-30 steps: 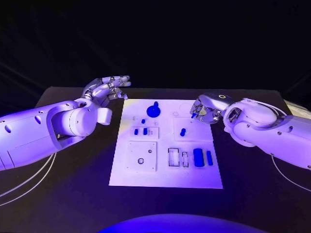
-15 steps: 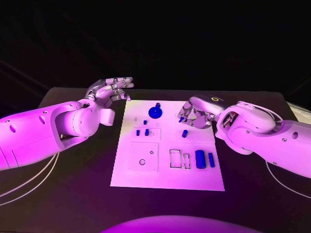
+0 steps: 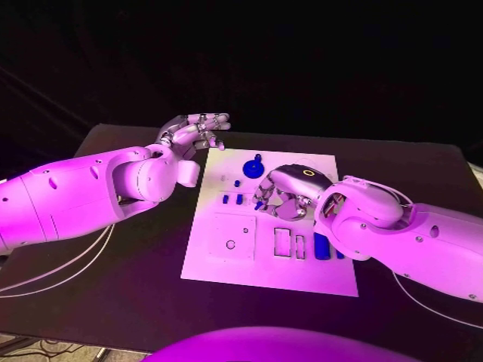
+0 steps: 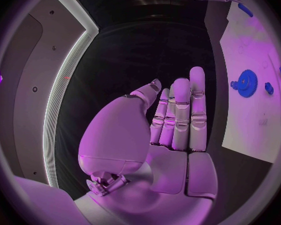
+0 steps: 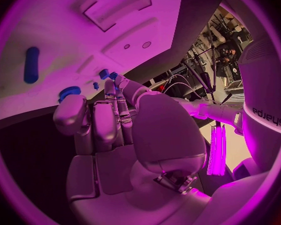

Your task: Assemble the parts on the task board

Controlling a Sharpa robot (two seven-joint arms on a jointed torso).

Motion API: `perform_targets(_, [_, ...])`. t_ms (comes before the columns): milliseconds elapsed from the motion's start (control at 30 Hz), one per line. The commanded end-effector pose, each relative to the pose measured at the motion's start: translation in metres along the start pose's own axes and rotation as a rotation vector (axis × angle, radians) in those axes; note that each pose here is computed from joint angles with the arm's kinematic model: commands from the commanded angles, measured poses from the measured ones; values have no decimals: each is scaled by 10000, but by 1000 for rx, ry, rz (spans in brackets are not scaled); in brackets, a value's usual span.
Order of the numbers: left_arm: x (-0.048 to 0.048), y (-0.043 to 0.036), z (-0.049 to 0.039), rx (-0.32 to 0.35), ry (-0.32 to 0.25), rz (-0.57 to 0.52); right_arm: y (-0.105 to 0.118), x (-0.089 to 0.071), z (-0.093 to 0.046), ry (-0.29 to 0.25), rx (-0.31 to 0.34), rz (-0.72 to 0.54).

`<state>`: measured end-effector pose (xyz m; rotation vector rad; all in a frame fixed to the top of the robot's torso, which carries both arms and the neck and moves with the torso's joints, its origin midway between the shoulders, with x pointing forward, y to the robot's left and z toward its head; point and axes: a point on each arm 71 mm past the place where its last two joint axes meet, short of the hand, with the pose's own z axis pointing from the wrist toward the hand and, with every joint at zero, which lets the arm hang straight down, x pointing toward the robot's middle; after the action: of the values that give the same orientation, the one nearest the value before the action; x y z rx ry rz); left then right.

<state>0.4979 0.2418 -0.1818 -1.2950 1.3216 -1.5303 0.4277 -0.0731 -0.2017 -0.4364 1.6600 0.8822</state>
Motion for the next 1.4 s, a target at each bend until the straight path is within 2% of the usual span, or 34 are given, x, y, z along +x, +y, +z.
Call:
perform_targets(33, [42, 0, 8, 9, 23, 4, 55, 112, 35, 44, -36, -45])
perform_targets(467, [71, 6, 14, 7, 32, 3, 116, 323, 104, 100, -44, -55])
perform_targets(1400, [76, 8, 15, 6, 40, 8, 145, 451, 154, 153, -41, -83])
